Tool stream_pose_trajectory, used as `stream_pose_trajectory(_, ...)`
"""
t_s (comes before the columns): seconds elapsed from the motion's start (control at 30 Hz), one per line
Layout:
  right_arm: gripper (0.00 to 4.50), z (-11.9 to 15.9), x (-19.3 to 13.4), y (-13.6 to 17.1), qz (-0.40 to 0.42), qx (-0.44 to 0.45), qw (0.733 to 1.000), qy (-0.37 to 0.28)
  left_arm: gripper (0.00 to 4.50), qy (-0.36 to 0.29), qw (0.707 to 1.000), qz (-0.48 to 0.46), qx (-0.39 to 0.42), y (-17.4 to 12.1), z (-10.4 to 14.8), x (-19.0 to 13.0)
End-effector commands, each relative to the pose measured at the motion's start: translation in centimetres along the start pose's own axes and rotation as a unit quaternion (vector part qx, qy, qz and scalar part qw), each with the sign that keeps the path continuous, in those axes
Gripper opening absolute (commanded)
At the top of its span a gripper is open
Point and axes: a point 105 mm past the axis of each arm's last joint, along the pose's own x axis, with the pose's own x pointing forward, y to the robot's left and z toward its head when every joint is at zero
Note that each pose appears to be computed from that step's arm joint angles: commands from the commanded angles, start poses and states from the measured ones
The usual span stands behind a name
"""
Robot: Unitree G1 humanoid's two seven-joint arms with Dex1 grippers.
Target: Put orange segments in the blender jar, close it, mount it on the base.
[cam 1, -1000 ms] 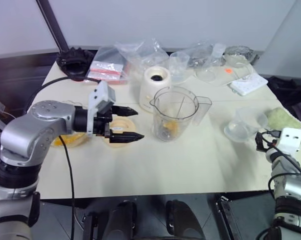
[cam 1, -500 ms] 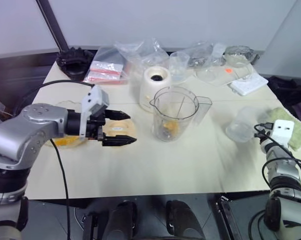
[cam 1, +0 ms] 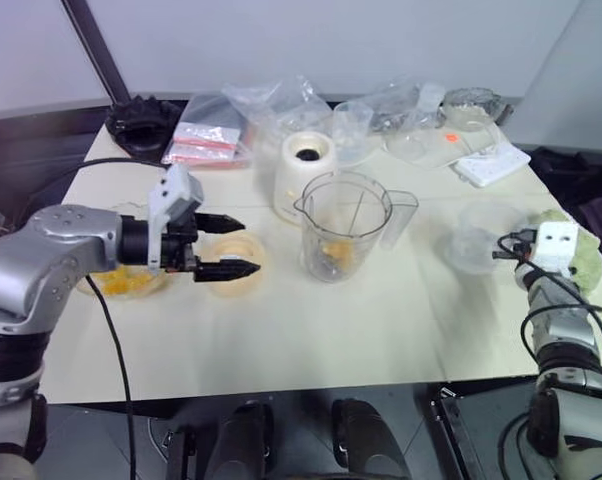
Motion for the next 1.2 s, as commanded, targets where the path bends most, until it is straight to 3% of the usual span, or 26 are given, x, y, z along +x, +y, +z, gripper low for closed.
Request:
stream_pose_trajectory(0.03,0.04,9.1,0.6,-1.4,0.002,-0.055,0.992,-0.113,4.50,-0.017,0.999,0.026,0.028,1.0,1.5,-1.5)
stream_pose_trajectory(0.17,0.04,17.4,0.3,0.1,0.055,-0.125,0.972,-0.194,4.50,-0.090,0.995,0.032,0.014,1.8,4.2,-2.5)
stream_pose_trajectory(0.43,0.04,24.1,-0.6,4.6,0.138,-0.176,0.940,-0.257,4.50,-0.089,0.995,0.031,0.011,1.8,4.1,-2.5)
stream_pose_trajectory(0.73,0.04,25.4,-1.9,9.2,0.225,-0.193,0.916,-0.270,4.50,-0.095,0.994,0.045,-0.002,1.5,3.3,-2.1)
stream_pose_trajectory(1.2,0.04,26.0,-3.3,11.9,0.237,-0.304,0.869,-0.309,4.50,-0.087,0.995,0.055,-0.002,1.5,2.6,-1.8)
